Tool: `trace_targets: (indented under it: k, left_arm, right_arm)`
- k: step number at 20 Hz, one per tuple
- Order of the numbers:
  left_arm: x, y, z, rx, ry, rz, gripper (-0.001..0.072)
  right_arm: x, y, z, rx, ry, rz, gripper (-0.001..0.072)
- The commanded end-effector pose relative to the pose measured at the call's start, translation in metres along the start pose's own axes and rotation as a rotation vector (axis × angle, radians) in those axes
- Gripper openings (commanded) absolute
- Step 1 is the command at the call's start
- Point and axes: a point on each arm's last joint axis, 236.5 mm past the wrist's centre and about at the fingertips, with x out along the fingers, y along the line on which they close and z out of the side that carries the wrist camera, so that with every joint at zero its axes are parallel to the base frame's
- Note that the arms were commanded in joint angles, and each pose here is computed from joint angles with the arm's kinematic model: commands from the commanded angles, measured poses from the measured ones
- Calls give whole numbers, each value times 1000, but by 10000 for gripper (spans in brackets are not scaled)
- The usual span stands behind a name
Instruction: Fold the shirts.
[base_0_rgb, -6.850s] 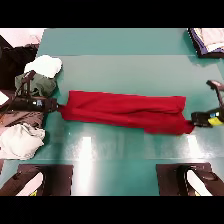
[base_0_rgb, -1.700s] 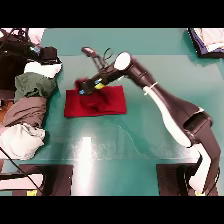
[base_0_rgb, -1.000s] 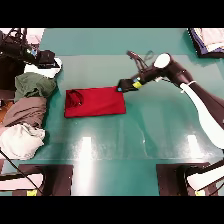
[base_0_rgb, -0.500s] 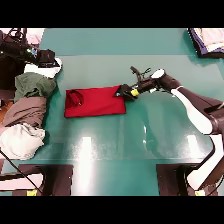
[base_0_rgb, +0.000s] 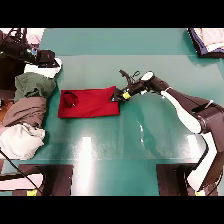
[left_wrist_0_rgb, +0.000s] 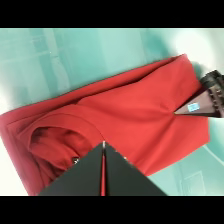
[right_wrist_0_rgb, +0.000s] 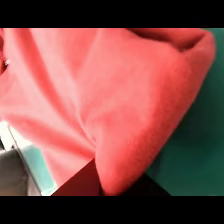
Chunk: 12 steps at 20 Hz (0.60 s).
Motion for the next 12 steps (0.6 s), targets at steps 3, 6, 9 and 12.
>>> trace_targets:
  k: [3, 6, 9, 12]
  left_arm:
    - [0, -1, -5, 0, 23, -4, 27]
    - [0, -1, -6, -1, 26, -5, 27]
    - [0, -1, -6, -1, 25, -5, 27]
    - [0, -2, 1, -11, -4, -9, 27]
  right_arm:
    - [-87, 3, 15, -35, -173, -101, 11]
    - [-169, -29, 1, 52, -316, -170, 11]
    - [-266, -77, -28, 173, -523, -276, 11]
    - [-368, -131, -75, 317, -767, -431, 11]
